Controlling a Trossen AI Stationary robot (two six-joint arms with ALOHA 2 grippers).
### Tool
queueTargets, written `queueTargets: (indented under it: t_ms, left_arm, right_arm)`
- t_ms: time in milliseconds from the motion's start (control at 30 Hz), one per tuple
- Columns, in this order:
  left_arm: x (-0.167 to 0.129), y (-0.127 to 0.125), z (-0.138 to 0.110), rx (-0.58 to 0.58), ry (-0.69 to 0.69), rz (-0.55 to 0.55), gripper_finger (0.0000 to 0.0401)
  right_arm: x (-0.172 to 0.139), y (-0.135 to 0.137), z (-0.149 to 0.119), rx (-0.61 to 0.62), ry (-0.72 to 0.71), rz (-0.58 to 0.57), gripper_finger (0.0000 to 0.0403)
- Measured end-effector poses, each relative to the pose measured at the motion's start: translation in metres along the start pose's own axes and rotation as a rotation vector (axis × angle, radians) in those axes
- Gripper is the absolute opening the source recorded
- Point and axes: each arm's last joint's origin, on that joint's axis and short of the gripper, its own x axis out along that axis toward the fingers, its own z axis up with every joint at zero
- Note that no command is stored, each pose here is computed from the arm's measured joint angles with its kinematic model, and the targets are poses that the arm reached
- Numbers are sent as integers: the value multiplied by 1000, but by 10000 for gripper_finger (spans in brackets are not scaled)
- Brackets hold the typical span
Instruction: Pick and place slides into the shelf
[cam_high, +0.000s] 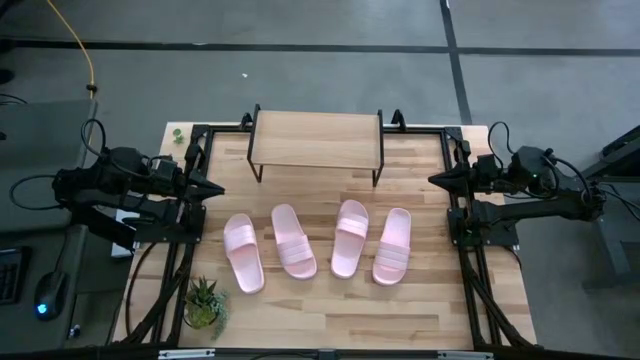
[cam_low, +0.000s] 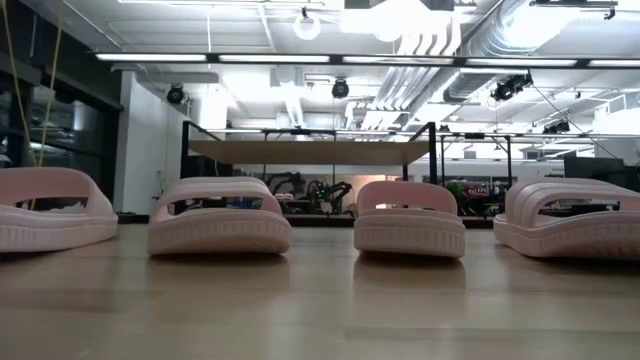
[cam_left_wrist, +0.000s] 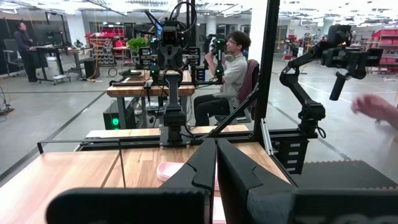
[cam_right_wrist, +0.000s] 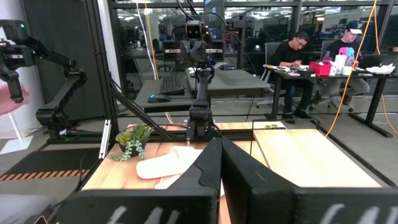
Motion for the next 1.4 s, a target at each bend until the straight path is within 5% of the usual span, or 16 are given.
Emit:
queueTargets:
  t_ms: [1400]
  left_arm:
    - [0,1,3,-33,-31,18,5]
  right_arm:
    - [0,0,1,-31,-9,0,0]
